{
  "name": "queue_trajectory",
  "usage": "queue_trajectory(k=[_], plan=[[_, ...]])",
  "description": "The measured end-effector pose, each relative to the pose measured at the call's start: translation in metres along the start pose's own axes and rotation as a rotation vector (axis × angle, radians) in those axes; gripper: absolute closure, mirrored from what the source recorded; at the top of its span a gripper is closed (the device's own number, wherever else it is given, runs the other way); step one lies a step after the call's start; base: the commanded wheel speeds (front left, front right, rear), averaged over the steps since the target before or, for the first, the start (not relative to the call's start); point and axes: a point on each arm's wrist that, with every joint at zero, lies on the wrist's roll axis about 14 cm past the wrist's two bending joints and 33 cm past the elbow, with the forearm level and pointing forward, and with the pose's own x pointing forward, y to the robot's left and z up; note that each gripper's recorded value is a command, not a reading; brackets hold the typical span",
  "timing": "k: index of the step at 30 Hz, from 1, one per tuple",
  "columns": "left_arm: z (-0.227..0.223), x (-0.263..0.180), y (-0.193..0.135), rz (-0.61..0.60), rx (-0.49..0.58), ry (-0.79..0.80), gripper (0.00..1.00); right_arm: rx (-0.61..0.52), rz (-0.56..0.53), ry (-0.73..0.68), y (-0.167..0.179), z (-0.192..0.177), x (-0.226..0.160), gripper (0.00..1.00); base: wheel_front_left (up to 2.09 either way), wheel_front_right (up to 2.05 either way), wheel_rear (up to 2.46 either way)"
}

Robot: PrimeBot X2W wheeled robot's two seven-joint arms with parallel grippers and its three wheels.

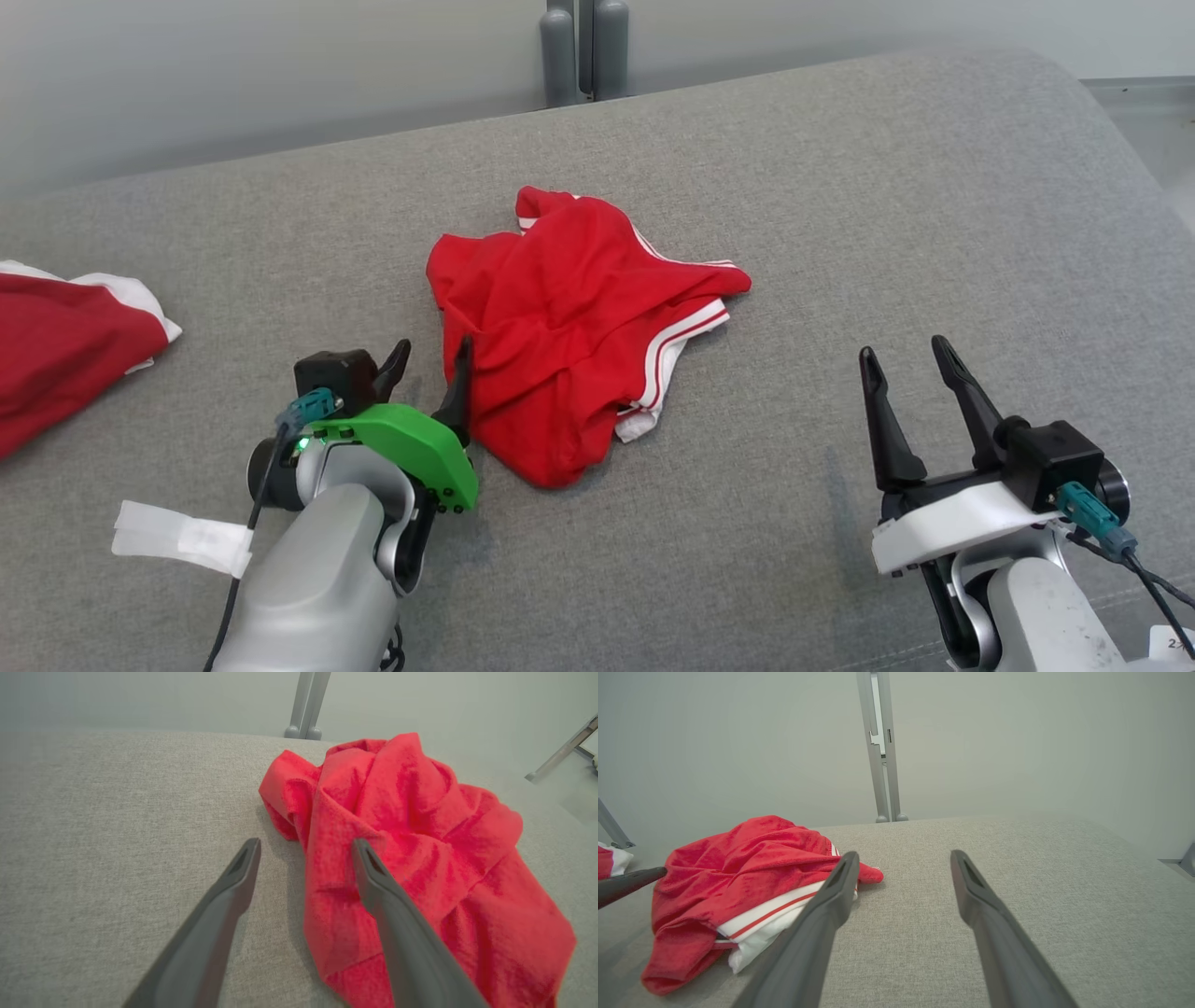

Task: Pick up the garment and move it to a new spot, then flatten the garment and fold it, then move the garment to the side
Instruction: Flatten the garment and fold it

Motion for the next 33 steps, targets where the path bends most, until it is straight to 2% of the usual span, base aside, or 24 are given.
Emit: queue_trajectory(k=[9, 10, 11, 12, 18, 24, 30, 33], plan=[[-0.028, 0.011, 0.003, -0.005, -0.038, 0.097, 0.0, -0.014, -0.034, 0.021, -0.013, -0.007, 0.001, 0.0, 0.0, 0.0, 0.0], [-0.031, 0.012, 0.001, -0.012, -0.049, 0.107, 0.07, -0.016, -0.039, 0.023, -0.014, -0.007, 0.001, 0.0, 0.0, 0.0, 0.0], [-0.032, 0.014, 0.0, -0.015, -0.061, 0.112, 0.59, -0.018, -0.042, 0.025, -0.015, -0.008, 0.001, 0.0, 0.0, 0.0, 0.0], [-0.033, 0.015, -0.003, -0.023, -0.075, 0.112, 1.0, -0.019, -0.045, 0.028, -0.017, -0.009, 0.001, 0.0, 0.0, 0.0, 0.0], [-0.015, 0.021, -0.018, -0.072, -0.079, 0.059, 1.0, -0.018, -0.045, 0.026, -0.016, -0.009, 0.002, 0.0, 0.0, 0.0, 0.0], [0.049, 0.025, -0.022, -0.1, -0.066, -0.117, 1.0, -0.013, -0.028, 0.011, -0.01, -0.004, 0.005, 0.0, 0.0, 0.0, 0.0], [0.115, 0.013, -0.013, -0.057, 0.008, -0.309, 1.0, -0.007, -0.009, -0.006, -0.004, 0.001, 0.006, 0.0, 0.0, 0.0, 0.0], [0.133, 0.003, 0.0, 0.01, 0.055, -0.369, 1.0, -0.006, -0.006, -0.014, -0.003, 0.004, 0.005, 0.0, 0.0, 0.0, 0.0]])
